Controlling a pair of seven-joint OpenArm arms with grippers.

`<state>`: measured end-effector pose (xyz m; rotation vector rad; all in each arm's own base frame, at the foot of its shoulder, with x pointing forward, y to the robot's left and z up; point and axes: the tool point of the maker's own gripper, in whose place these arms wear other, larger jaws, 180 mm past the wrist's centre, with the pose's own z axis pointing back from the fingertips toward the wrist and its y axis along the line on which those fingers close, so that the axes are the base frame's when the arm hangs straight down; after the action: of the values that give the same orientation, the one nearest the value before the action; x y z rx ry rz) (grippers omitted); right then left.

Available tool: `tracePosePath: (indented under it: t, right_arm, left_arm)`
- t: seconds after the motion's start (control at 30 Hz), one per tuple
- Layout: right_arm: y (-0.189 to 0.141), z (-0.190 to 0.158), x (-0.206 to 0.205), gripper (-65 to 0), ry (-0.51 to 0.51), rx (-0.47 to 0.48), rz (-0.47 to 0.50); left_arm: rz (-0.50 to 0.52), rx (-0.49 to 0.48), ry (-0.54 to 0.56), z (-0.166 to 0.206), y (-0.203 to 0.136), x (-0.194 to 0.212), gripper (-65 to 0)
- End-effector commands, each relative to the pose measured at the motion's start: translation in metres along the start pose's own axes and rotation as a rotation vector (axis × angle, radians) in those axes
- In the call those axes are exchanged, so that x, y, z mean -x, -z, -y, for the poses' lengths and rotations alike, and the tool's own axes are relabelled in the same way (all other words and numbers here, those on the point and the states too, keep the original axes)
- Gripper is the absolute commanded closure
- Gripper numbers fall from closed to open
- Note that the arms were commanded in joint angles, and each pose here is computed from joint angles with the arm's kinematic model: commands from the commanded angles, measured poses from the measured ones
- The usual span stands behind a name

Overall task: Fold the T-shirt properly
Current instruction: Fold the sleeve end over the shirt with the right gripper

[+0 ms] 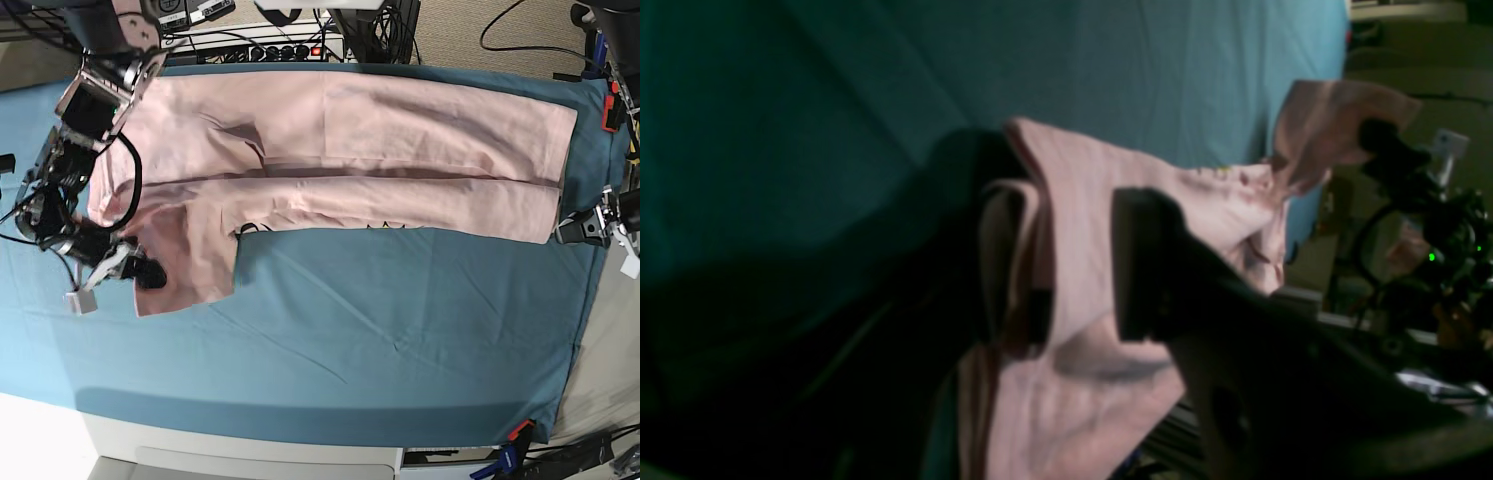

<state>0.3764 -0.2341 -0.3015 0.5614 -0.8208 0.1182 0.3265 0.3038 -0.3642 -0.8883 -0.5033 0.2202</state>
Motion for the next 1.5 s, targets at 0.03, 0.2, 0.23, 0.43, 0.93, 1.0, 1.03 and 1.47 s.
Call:
tracePosePath:
  t: [0.03,0.2,0.23,0.43,0.93,1.0,1.03,1.47]
  right_arm:
    - [0.000,-0.007,0.000,0.0,-0.050,-0.003,-0.011]
    - [0.022,-0.036,0.057,0.0,-0.091,-0.078,-0.180]
    - [0.026,-0.044,0.068,0.0,-0.104,-0.095,-0.209]
    - [0.024,-0.088,0.104,0.0,-0.255,-0.149,-0.302]
    - [-0.030,-0.107,0.171,0.0,-0.364,-0.110,-0.436]
    - [-0.037,-0.105,0.177,0.0,-0.369,-0.103,-0.457]
    - [-0.040,-0.104,0.179,0.0,-0.370,-0.098,-0.465]
    - [-0.042,-0.115,0.172,-32.2,-0.342,-0.154,-0.414]
  left_arm:
    - [0.045,0.003,0.037,0.007,-0.013,-0.020,-25.6]
    - [0.045,0.003,0.037,0.007,-0.013,-0.020,-25.5]
    - [0.045,0.003,0.037,0.007,-0.013,-0.020,-25.5]
    - [0.045,0.003,0.037,0.007,-0.013,-0.020,-25.5]
    - [0.045,0.003,0.037,0.007,-0.013,-0.020,-25.5]
    - [0.045,0.003,0.037,0.007,-0.013,-0.020,-25.5]
    - [0.045,0.003,0.037,0.007,-0.013,-0.020,-25.5]
    - [0.041,-0.019,0.032,0.001,-0.020,-0.017,-25.6]
